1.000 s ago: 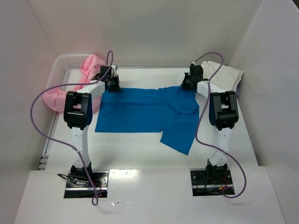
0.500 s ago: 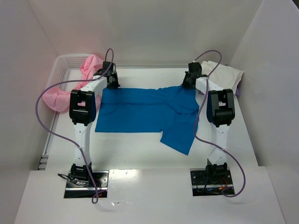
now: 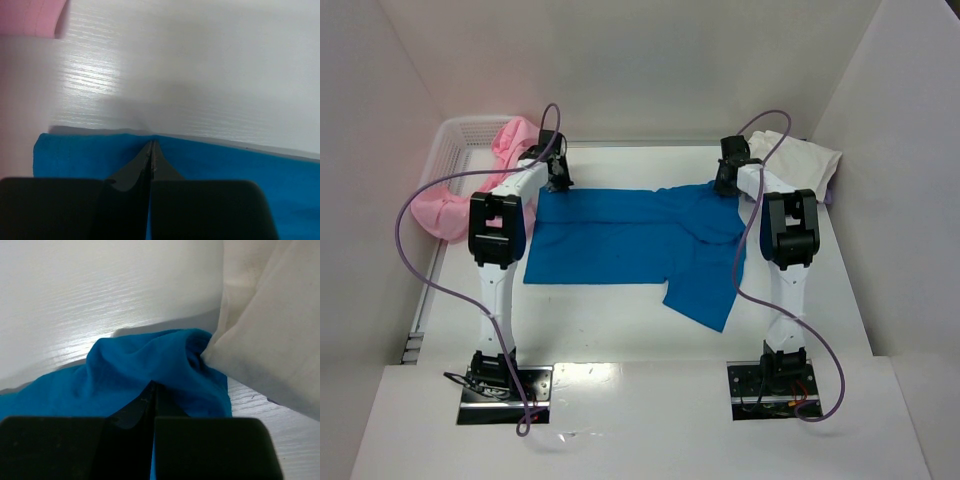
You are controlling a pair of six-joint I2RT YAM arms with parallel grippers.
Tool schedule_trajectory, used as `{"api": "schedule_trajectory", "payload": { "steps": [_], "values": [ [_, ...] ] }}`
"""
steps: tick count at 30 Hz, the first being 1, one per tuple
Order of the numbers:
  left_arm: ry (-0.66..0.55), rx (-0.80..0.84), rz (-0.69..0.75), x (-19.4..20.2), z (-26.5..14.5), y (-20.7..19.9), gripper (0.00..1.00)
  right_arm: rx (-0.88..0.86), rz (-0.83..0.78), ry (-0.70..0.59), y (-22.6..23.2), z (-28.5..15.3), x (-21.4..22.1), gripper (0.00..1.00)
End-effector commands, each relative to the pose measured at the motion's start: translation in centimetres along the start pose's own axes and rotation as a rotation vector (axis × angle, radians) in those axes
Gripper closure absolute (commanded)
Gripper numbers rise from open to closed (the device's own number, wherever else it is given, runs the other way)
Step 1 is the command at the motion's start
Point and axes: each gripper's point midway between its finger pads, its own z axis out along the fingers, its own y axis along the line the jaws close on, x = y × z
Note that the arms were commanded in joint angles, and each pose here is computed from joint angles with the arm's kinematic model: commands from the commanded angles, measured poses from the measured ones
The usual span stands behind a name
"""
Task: Fold and stack the t-shirts
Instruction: Fold the flattened tshirt in 1/3 of the way
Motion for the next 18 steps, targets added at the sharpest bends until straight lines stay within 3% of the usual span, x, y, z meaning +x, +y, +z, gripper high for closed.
{"api": "schedule_trajectory", "payload": {
  "steps": [1, 5, 9, 18],
  "values": [
    [0.084, -0.083, -0.01, 2.1, 0.6, 2.9, 1.0, 0.048, -0.022, -0.016, -0.5, -0.1, -0.9, 1.0],
    [0.127, -0.13, -0.024, 3.5, 0.6, 5.0, 1.0, 0.061, -0.018, -0.043, -0.7, -0.5, -1.6, 1.0],
    [0.097, -0.145, -0.062, 2.2, 0.4, 7.0, 1.0, 0.061, -0.018, -0.044, -0.7, -0.5, -1.7, 1.0],
    [0.052, -0.118, -0.026, -0.7, 0.7, 6.9, 1.0, 0.065, -0.009, -0.053, -1.0, -0.3, -2.3, 1.0]
  ]
}}
